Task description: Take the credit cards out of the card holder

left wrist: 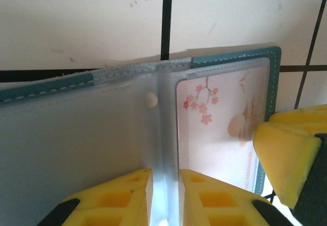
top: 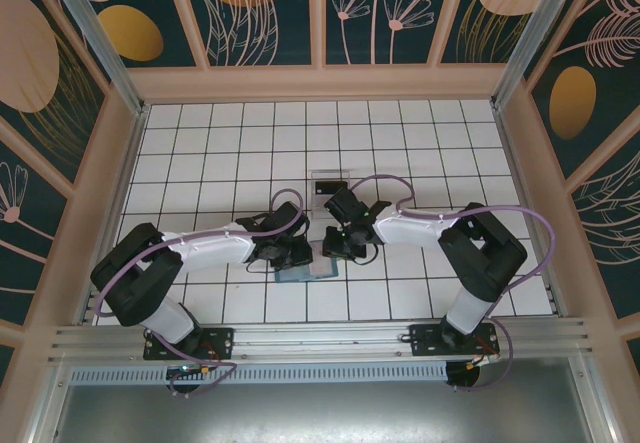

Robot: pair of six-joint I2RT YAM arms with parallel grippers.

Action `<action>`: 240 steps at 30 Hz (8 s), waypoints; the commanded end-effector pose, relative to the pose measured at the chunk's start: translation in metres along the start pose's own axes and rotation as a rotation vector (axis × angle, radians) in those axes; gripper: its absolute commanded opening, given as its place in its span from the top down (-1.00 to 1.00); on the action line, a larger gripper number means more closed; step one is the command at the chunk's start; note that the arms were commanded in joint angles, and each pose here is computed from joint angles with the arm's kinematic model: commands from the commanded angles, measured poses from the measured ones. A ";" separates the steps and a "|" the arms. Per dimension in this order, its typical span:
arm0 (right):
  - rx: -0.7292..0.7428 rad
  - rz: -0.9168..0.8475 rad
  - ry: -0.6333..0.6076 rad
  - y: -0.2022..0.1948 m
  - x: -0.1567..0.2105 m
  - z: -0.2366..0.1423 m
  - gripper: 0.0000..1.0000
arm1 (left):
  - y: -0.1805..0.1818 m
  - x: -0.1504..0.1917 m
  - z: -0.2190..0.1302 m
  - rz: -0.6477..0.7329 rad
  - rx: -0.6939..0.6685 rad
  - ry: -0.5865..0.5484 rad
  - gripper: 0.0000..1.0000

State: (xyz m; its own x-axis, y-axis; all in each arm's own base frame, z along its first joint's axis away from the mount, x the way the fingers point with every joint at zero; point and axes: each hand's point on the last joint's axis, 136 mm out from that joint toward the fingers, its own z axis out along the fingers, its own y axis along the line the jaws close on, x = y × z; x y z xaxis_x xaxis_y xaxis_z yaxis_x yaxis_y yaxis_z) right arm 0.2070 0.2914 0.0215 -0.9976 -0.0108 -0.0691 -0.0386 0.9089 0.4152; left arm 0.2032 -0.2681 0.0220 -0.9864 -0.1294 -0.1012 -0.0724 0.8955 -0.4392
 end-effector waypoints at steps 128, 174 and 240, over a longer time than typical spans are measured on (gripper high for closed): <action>0.171 0.017 0.018 -0.041 0.010 0.001 0.48 | -0.004 -0.024 -0.017 0.066 -0.100 -0.065 0.51; 0.174 0.014 0.015 -0.041 0.009 -0.002 0.50 | 0.045 -0.010 -0.004 0.086 -0.299 -0.009 0.57; 0.197 0.026 -0.006 -0.049 0.008 -0.012 0.55 | 0.009 -0.005 -0.004 0.010 -0.035 -0.031 0.38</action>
State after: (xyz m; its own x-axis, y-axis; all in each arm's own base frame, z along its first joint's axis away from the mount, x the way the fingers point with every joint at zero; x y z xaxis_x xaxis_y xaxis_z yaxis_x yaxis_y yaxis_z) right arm 0.2060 0.2631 0.0172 -0.9970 0.0127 -0.0762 -0.0111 0.9526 0.3041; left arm 0.2074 -0.2749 0.0231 -0.9840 -0.1307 -0.1209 -0.0581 0.8775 -0.4761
